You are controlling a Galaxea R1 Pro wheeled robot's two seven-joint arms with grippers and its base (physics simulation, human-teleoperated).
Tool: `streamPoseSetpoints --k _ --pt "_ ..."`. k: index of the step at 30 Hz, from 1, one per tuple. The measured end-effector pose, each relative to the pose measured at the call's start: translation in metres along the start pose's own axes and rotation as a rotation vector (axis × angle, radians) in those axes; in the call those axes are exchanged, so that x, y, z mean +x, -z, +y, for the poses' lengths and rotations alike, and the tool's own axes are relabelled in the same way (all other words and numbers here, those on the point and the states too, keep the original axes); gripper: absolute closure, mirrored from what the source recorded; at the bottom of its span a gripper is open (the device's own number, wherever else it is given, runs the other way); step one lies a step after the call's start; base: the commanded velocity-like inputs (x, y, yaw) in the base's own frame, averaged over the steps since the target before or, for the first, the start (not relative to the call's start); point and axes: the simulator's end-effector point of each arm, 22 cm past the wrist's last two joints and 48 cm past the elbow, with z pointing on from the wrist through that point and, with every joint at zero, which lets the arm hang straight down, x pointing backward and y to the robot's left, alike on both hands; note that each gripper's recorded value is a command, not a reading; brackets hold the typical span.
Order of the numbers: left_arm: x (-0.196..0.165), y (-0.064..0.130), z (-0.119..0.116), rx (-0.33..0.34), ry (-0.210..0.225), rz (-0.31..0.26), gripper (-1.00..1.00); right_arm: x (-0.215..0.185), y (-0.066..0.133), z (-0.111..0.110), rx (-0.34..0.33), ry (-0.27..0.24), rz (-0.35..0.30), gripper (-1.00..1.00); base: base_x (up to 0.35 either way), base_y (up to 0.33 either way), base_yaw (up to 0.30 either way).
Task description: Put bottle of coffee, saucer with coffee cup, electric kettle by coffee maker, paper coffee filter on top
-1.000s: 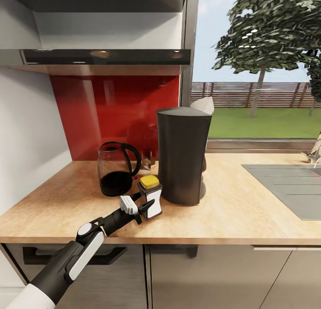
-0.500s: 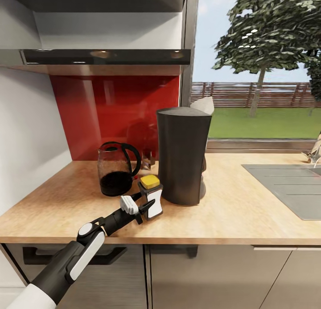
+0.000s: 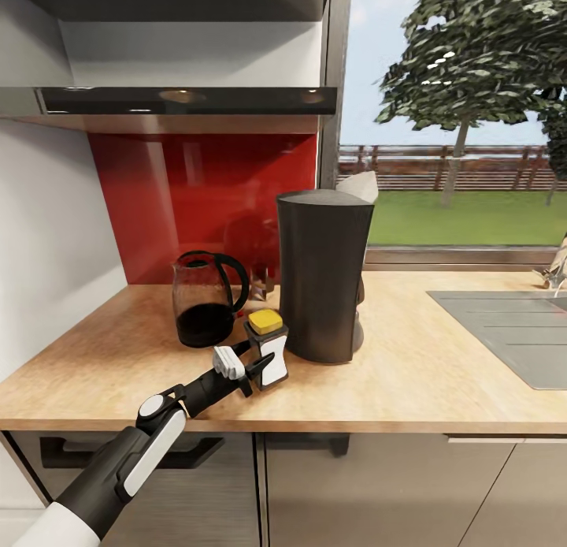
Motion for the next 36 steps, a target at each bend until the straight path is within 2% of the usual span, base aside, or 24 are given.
streamPoseSetpoints --k 7,36 --pt "-0.001 0.004 0.008 -0.019 -0.002 -0.012 1.00 0.003 -0.004 -0.001 0.000 0.000 0.000 -1.00 0.000 0.000 0.000" --pt "0.012 0.007 0.009 -0.021 0.003 -0.017 1.00 0.014 -0.014 -0.003 0.000 0.000 -0.001 -1.00 0.000 0.000 0.000"
